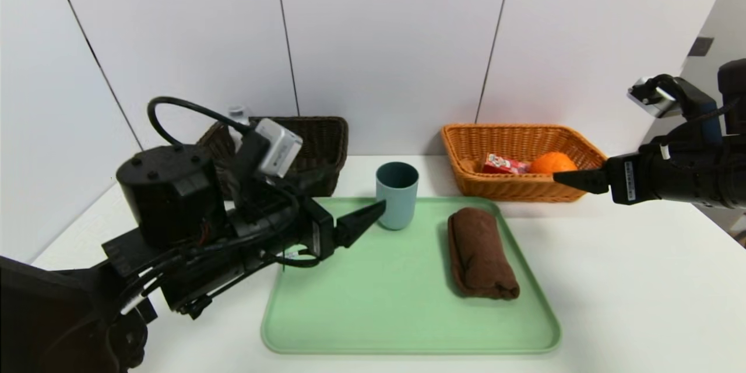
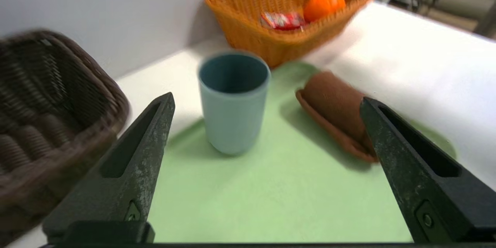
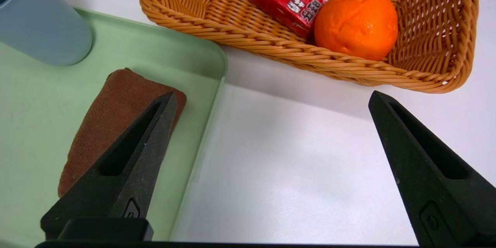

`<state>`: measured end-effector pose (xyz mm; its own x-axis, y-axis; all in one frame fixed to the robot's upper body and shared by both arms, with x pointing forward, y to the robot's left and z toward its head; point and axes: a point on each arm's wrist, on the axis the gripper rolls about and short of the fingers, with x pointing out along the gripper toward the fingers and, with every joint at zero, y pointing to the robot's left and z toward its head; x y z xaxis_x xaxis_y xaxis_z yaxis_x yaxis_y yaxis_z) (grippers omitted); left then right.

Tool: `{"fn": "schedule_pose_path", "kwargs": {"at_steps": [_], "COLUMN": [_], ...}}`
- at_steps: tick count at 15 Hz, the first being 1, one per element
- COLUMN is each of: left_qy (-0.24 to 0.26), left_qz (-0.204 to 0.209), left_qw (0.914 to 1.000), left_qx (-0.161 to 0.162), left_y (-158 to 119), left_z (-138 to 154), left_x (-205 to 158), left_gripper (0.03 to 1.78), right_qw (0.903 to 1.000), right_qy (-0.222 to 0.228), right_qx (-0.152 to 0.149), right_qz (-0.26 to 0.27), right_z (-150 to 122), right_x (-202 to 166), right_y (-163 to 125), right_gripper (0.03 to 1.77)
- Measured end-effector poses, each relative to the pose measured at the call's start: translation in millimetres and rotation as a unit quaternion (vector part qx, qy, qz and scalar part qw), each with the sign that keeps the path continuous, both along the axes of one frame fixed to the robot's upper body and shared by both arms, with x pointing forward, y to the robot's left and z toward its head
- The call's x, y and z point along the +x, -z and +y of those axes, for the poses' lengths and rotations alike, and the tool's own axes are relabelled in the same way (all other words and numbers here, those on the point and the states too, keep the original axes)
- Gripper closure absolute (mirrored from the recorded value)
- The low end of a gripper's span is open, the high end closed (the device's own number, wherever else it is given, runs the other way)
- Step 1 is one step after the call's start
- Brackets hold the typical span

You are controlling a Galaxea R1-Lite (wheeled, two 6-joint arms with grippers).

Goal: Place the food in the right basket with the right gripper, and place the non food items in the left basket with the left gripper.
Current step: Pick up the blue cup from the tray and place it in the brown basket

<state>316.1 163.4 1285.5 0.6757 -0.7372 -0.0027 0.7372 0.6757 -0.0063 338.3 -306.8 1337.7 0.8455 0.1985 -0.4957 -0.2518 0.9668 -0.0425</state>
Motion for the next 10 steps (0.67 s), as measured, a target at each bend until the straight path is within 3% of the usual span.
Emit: {"fn": "schedule_pose_path", "kwargs": {"at_steps": [3, 8, 10], "left_qy": [0.003, -0.011, -0.01], "left_qz": [0.014, -0.014, 0.001], "left_qw": [0.9996, 0.9996, 0.9995], "left_qx": [0.026, 0.02, 0.029], "left_y": [20, 42, 53], "left_z": [-6, -23, -29], "left_x": [3, 22, 26], "left_gripper": [0.12, 0.12, 0.12], "right_qw": [1.0, 1.0, 1.0], "right_qy": [0.001, 0.0, 0.0], "right_qx": [0.0, 0.0, -0.001], "right_qz": [0.003, 0.001, 0.001], "right_z": [0, 0, -1], "right_x": [0, 0, 0], "right_y": [2, 1, 1], "right_gripper": [0.09, 0.09, 0.09]}}
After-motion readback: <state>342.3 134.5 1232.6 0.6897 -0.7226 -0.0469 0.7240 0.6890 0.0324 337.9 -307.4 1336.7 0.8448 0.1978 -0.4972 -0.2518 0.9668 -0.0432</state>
